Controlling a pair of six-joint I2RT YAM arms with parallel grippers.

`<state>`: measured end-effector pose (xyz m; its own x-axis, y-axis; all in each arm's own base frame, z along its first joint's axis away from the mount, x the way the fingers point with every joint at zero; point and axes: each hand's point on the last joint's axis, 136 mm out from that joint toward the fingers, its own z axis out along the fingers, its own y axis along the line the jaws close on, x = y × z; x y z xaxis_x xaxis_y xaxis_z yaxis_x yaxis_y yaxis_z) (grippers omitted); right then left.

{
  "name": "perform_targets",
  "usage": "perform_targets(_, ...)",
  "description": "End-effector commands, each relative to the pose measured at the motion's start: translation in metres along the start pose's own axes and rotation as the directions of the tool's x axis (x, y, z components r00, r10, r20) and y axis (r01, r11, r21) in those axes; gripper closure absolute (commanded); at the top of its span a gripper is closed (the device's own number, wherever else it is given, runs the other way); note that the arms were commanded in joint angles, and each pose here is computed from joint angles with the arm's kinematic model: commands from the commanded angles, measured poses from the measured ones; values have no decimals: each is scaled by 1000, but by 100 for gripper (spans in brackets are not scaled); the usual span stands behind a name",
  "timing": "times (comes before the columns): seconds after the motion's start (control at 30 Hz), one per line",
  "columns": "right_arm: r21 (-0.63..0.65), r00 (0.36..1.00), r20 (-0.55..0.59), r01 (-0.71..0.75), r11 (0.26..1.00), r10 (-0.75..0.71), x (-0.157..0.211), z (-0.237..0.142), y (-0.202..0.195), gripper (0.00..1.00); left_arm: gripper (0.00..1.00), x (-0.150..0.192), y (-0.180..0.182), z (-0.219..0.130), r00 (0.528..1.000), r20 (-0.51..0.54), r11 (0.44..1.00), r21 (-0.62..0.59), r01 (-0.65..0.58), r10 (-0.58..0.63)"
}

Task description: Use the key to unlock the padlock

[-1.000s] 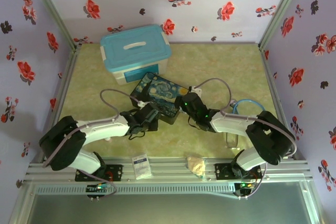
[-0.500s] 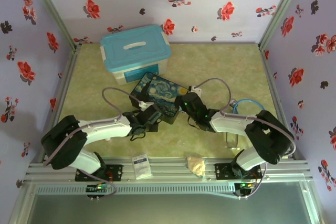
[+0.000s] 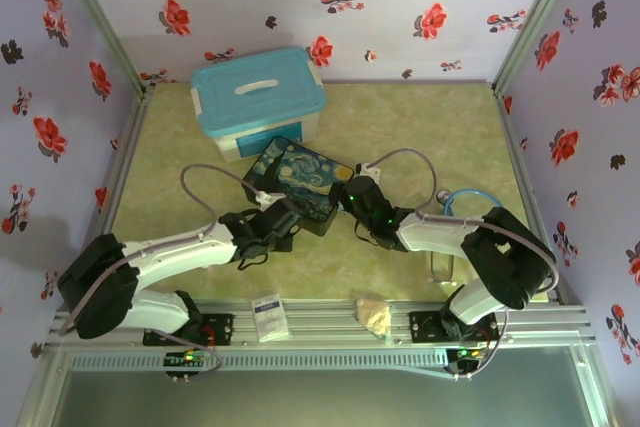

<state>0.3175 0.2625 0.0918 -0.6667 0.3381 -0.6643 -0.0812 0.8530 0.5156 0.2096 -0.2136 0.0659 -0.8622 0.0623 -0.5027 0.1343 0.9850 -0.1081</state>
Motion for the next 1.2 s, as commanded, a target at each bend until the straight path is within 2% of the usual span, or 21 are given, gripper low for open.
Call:
perform_targets(0.0, 143, 991, -127, 54, 988, -35, 35, 6, -44, 60, 76, 7, 22, 2, 995, -37, 990, -108, -94, 91)
perform_targets(0.13, 136, 990, -137, 53, 989, -34, 36, 7, -43, 60, 76, 11, 19, 12, 992, -64, 985, -129, -112, 104)
perform_targets(0.23, 137, 990, -135, 53, 989, -34, 37, 5, -44, 60, 76, 10, 12, 12, 996, -40, 992, -91, -88, 84)
perform_targets(0.37, 142, 990, -130, 64, 988, -45, 35, 3, -46, 60, 62, 2, 9, 1, 997, 3, 996, -55, -72, 72)
perform_targets(0.5, 142, 991, -124, 63, 988, -46, 30, 2, -46, 60, 61, 1, 9, -1, 997, 17, 996, -37, -75, 76)
perform_targets(0.6, 137, 991, -124, 61, 989, -44, 29, 3, -45, 60, 45, 7, 15, 9, 996, -8, 995, -46, -84, 84)
perform_targets(0.63, 135, 991, -127, 64, 989, -46, 29, 3, -44, 60, 43, 7, 15, 13, 995, 2, 995, -31, -97, 97)
perform_targets(0.83, 126, 990, -133, 65, 990, -48, 32, 2, -45, 60, 37, 1, 1, 12, 985, 78, 976, 138, -167, 157)
perform_targets(0.97, 125, 990, -136, 63, 990, -46, 34, 1, -47, 60, 37, 0, 13, 16, 986, 84, 970, 186, -156, 143)
perform_targets(1.07, 124, 989, -138, 63, 990, -46, 36, 2, -48, 60, 38, 3, 1, 13, 984, 85, 939, 295, -176, 158)
perform_targets(1.17, 122, 989, -139, 63, 991, -46, 37, 3, -48, 60, 38, 8, 1, 19, 975, 65, 930, 294, -222, 213)
